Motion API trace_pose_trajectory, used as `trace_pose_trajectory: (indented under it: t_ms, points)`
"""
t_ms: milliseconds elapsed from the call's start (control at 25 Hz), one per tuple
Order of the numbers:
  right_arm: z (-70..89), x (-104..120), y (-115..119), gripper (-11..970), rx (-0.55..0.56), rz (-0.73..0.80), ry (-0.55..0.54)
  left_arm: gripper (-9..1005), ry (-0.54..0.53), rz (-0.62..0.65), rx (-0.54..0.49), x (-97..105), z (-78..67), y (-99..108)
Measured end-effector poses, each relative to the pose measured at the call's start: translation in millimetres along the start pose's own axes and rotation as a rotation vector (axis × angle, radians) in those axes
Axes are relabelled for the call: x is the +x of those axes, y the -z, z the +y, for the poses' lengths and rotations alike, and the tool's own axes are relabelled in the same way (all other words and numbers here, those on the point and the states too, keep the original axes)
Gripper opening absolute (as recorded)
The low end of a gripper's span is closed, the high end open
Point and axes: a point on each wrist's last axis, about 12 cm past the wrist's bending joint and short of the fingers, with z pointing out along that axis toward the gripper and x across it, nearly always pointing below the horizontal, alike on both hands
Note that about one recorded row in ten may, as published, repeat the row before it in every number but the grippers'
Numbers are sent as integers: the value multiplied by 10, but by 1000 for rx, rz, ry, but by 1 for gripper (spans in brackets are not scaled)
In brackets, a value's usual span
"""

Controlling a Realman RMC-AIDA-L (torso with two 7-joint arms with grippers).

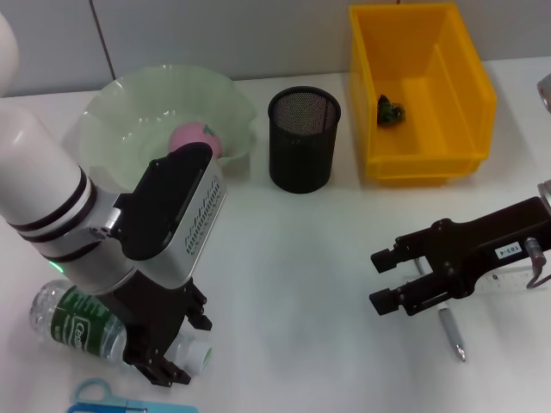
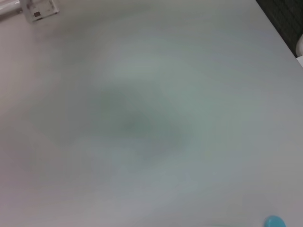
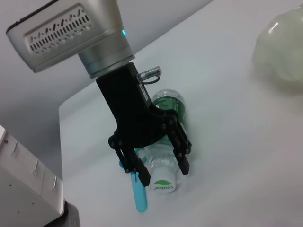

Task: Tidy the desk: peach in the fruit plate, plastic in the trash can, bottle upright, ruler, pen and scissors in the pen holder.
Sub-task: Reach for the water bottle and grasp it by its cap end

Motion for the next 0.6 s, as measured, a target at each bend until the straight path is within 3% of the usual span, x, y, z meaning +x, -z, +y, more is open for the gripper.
trace_pose_trajectory:
  t_ms: [600]
  points:
    - [-3, -14, 1, 800, 1, -1, 2, 504, -7, 9, 6, 7, 9, -13]
